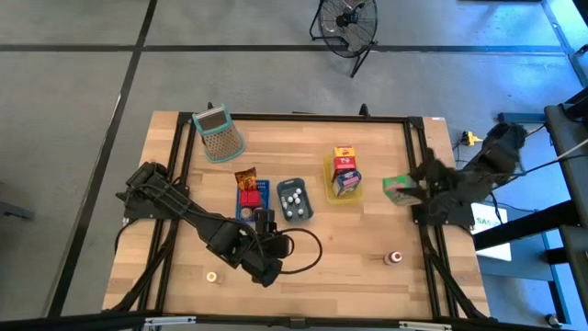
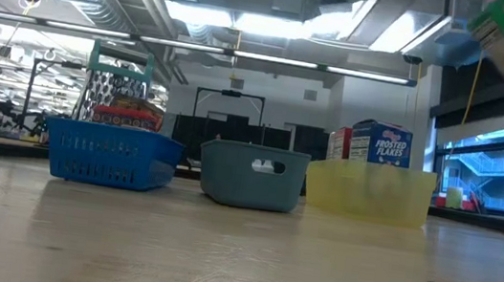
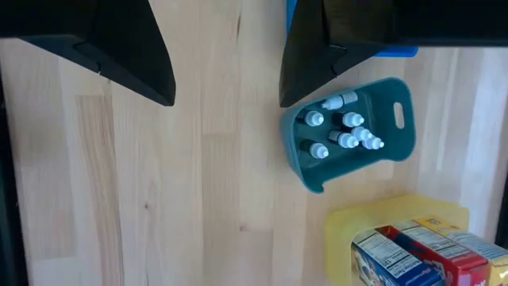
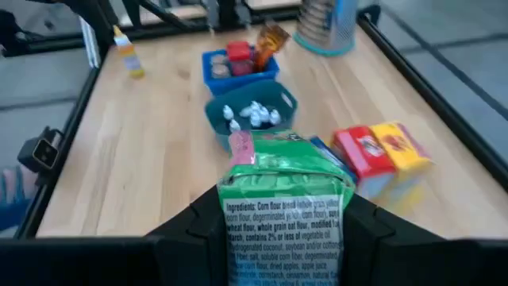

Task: Pick & Place Kitchen Items
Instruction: Put the green cereal box into the yellow bin

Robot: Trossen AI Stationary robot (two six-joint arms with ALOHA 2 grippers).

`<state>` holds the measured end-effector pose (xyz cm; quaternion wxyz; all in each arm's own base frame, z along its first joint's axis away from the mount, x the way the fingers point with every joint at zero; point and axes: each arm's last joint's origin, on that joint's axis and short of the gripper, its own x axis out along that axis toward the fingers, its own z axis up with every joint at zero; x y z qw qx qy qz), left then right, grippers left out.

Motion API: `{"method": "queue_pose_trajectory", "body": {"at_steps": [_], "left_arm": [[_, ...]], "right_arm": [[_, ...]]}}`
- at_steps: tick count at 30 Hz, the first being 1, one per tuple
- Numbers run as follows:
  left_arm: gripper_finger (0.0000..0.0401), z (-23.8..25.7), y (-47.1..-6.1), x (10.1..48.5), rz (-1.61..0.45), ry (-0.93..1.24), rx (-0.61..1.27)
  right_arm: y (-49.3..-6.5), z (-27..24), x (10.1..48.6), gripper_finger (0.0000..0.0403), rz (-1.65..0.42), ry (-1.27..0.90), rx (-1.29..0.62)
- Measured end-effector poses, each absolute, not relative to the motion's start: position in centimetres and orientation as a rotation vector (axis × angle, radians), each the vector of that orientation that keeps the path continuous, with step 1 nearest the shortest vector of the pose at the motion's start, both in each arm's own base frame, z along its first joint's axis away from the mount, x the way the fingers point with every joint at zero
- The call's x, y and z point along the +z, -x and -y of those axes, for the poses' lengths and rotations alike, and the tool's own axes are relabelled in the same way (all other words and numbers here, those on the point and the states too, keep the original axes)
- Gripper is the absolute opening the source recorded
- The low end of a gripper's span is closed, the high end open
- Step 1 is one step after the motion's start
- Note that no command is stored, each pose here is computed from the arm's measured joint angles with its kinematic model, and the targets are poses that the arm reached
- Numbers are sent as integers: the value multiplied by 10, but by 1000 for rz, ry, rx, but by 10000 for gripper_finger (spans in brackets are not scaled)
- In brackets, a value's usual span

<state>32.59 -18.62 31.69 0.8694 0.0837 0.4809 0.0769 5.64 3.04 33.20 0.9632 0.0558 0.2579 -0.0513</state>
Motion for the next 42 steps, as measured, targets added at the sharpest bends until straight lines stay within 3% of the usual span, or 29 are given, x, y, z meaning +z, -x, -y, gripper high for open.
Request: {"method": "queue_pose_trajectory", "body": {"at_steps": [10,16,42], "left_arm": [[220,187,-327,317,-995,-176,157],[221,189,-328,318,-972,-132,166],[215,209,-318,319,-932,-157,135]], "right_arm": [[-100,-67,246,151,-74,91,-51],[-110,-58,216,151,-64,62,-100],[-152,-19,198,151,-155,27,-107]]}}
